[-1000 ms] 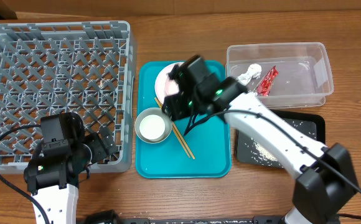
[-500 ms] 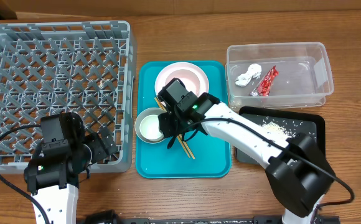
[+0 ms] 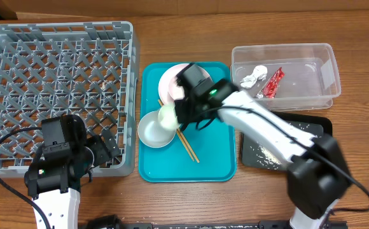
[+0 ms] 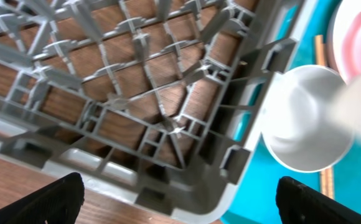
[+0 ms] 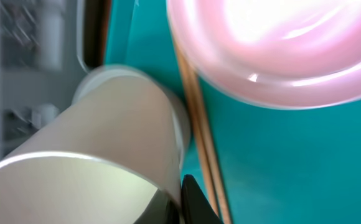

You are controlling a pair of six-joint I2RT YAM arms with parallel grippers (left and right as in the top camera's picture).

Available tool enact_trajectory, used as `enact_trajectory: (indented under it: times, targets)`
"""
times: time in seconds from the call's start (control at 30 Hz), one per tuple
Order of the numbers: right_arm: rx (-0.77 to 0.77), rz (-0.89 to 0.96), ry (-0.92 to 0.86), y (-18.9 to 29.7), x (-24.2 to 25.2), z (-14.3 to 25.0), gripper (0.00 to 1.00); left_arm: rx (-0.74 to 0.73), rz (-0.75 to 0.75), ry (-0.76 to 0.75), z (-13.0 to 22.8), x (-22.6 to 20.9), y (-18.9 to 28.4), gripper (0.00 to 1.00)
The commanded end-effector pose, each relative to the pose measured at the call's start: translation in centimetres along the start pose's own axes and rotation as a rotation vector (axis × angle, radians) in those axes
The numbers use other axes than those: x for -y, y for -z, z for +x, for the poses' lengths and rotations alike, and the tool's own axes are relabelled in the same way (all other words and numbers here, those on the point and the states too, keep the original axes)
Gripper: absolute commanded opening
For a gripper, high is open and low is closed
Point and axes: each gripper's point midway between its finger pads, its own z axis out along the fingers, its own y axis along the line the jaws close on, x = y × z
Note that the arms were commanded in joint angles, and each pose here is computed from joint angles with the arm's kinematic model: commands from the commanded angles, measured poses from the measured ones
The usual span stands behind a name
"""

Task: Sort waste into correct bins and load items into the dishwasher
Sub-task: 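Grasp the white cup with the right gripper and lift it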

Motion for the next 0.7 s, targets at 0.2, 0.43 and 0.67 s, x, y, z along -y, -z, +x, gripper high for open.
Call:
enact_trajectory:
  times: [0.2,0.43,0.67]
  targets:
    - [0.189,-0.154,-0.192,14.3,4.7,-4.2,0.04,0.074,0.499,-0.255,-1.5,9.6,2.6,0.98]
    - [0.083,-0.500,-0.105,17.0,2.8,-2.7,0.04,0.105,0.871,-0.499,-0.5,18.5,5.4,0.98]
    - [0.013,-0.656,-0.059,18.3,0.4,-1.1,0.04,0.142,1.244,-0.715,1.4,24.9,10.0,0.94]
